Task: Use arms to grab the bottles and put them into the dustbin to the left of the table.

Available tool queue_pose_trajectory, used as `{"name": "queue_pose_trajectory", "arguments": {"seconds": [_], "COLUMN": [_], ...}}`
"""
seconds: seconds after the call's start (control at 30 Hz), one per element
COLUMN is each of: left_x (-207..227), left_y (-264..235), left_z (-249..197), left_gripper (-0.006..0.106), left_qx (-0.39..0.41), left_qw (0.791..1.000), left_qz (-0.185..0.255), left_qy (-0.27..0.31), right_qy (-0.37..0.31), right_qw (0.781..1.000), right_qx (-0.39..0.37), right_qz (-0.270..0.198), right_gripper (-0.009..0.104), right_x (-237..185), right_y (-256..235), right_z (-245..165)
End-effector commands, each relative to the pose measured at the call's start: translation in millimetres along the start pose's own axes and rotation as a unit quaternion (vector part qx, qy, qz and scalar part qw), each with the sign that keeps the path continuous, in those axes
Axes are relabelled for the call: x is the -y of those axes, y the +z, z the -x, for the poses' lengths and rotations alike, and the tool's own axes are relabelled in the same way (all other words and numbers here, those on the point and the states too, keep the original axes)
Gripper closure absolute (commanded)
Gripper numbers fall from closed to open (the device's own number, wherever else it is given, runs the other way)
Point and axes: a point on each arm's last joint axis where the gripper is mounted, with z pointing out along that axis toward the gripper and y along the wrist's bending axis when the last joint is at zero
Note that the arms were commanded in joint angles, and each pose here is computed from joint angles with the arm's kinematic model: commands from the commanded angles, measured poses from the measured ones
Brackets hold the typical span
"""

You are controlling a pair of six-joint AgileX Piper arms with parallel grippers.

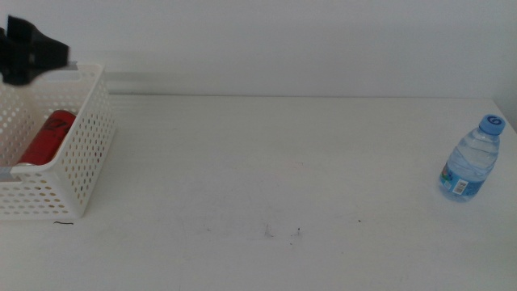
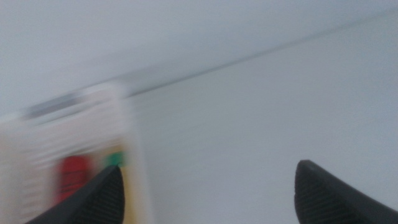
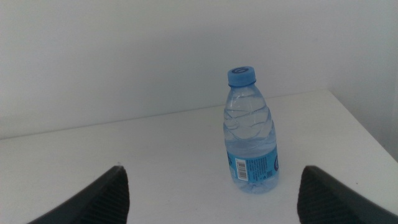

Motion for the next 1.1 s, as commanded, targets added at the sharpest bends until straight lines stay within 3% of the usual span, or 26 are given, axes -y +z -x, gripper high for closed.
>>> {"name": "queue_pose_trajectory", "arguments": {"seconds": [0.0, 0.2, 0.3, 0.6, 1.07], "left_x": [26, 75, 92, 113, 111], "left_y": [-18, -54, -65, -78, -80], "left_z": [-11, -51, -54, -45, -37], "left_gripper": [0.007, 0.007, 0.007, 0.007, 0.007], "left_qx": [0.061, 0.077, 0.087, 0.08, 0.12], "left_qw": [0.996, 0.986, 0.981, 0.982, 0.982], "left_qz": [-0.053, -0.147, -0.171, -0.166, -0.146], "left_qy": [-0.029, -0.011, 0.016, 0.03, 0.03], "right_qy": [-0.007, -0.007, -0.007, -0.007, -0.007], "right_qw": [1.0, 1.0, 1.0, 1.0, 1.0], "right_qx": [0.005, 0.005, 0.005, 0.005, 0.005], "right_qz": [-0.004, -0.004, -0.004, -0.004, -0.004], "right_gripper": [0.004, 0.004, 0.004, 0.004, 0.004], "right_x": [1, 1, 1, 1, 1], "right_y": [0, 0, 0, 0, 0], "right_z": [0, 0, 0, 0, 0]}}
